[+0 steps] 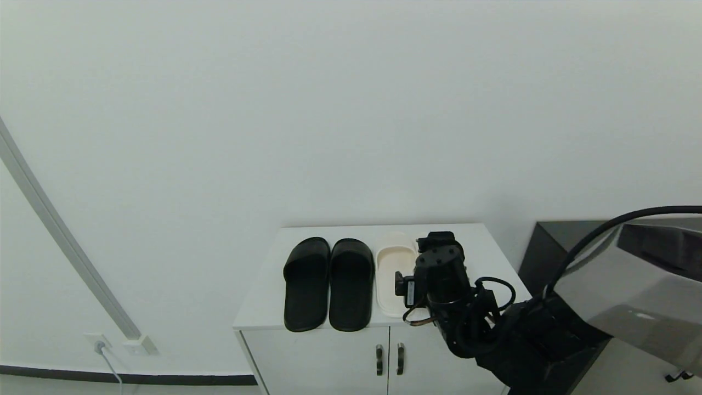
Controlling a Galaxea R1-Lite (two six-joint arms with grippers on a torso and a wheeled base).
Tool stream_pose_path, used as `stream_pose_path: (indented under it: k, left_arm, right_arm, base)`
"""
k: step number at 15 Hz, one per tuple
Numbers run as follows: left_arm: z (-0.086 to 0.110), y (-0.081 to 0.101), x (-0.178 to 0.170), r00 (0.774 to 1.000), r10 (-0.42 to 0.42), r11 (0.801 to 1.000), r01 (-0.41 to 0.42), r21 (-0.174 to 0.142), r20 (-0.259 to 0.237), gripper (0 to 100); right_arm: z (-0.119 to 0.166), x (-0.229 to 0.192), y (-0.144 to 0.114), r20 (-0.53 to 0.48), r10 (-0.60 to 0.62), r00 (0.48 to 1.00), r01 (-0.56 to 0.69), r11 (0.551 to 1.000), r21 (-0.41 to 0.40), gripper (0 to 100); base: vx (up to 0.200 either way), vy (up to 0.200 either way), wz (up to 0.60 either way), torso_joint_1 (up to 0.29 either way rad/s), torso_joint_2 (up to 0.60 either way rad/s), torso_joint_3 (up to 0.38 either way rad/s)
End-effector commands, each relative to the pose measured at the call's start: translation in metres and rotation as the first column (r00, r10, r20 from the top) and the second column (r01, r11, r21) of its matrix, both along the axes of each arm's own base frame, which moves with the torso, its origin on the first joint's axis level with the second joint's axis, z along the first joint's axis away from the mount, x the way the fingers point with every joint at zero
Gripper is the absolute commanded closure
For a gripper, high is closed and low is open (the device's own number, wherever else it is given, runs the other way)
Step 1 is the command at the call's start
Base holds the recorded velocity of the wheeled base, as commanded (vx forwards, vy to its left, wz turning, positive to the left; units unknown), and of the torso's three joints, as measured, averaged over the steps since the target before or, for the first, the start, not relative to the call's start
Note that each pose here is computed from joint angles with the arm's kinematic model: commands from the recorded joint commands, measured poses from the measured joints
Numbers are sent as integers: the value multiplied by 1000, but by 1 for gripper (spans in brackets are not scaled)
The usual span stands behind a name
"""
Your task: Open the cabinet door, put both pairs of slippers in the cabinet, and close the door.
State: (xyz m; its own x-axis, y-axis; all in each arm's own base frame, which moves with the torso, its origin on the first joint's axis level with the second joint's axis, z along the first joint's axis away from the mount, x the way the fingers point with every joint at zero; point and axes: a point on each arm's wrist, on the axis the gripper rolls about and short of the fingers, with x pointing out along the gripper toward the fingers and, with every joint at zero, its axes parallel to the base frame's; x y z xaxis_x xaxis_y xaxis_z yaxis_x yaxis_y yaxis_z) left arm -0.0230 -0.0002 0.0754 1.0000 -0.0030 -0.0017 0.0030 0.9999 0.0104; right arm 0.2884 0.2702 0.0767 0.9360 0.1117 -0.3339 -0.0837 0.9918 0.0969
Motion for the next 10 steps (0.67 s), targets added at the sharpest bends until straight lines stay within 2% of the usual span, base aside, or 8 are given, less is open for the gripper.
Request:
stream_pose_path:
  k: [1, 4, 10]
  left_arm:
    - [0, 0, 0, 1000, 0, 1000, 0, 0, -1, 100]
    - [0, 0, 0, 1000, 0, 1000, 0, -1, -1, 100]
    - [0, 0, 0, 1000, 0, 1000, 0, -3, 0, 100]
  right_arm:
    - [-23, 27, 8, -6, -33, 999, 33, 999, -9, 0]
    - [-35, 52, 12, 14, -57, 998, 57, 998, -18, 0]
    - [-40, 88, 9, 59, -91, 994, 93, 995, -28, 0]
  base:
    - [0, 0, 0, 0, 0, 0]
    - [0, 0, 0, 0, 0, 0]
    - [0, 0, 0, 0, 0, 0]
